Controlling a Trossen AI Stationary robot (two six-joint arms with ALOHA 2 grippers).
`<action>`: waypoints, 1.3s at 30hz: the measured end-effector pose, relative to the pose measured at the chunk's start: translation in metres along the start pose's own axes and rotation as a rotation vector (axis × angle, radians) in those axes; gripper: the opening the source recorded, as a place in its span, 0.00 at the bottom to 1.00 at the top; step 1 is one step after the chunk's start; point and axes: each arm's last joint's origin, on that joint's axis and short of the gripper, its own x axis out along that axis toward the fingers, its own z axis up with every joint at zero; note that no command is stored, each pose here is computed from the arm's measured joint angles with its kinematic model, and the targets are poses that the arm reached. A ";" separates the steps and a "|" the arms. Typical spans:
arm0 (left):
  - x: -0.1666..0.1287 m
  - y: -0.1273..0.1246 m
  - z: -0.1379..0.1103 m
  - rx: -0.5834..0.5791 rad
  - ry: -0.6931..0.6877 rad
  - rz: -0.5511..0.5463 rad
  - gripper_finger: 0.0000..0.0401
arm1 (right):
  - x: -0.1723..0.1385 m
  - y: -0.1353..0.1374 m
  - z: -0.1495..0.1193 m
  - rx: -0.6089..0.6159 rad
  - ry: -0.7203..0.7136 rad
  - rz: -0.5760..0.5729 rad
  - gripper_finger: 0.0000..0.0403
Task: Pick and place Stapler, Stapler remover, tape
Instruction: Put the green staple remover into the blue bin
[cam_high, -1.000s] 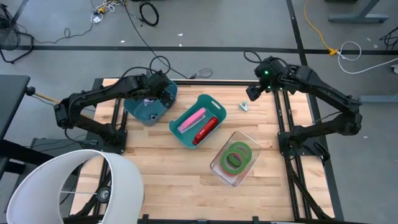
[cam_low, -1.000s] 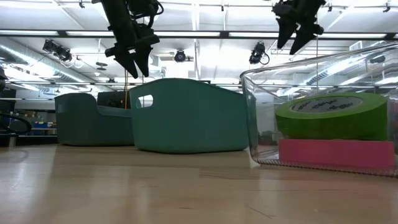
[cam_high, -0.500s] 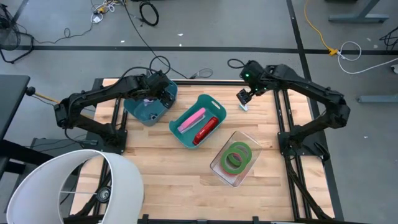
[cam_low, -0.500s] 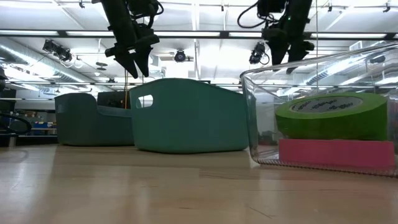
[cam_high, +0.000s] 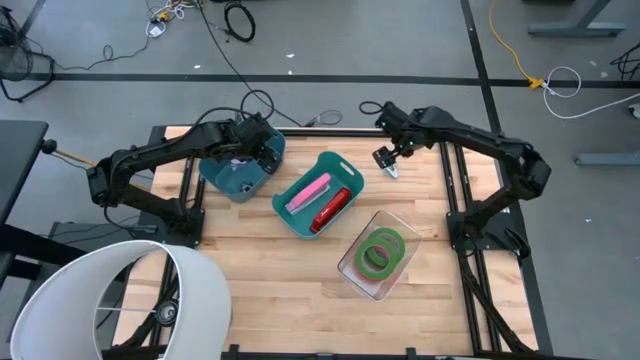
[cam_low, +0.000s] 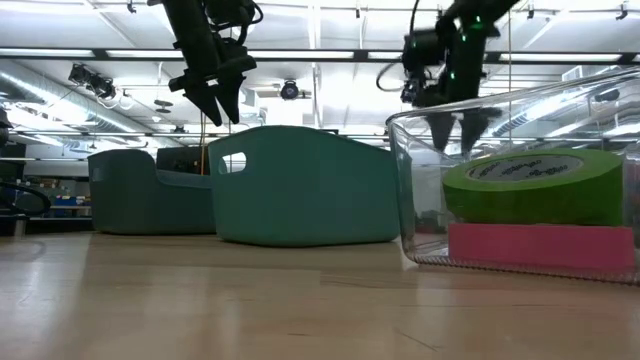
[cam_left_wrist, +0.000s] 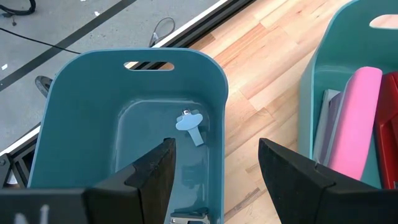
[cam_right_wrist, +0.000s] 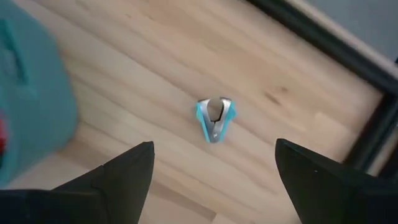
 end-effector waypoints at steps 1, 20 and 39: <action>0.000 0.000 0.000 0.000 0.000 0.000 0.58 | 0.007 -0.001 -0.002 0.011 0.012 0.003 0.82; 0.000 0.000 0.000 0.001 -0.001 0.000 0.58 | 0.069 -0.005 -0.024 0.016 0.007 0.062 0.82; 0.000 0.000 0.000 -0.001 -0.001 0.000 0.58 | 0.102 -0.016 -0.042 0.086 0.044 0.113 0.82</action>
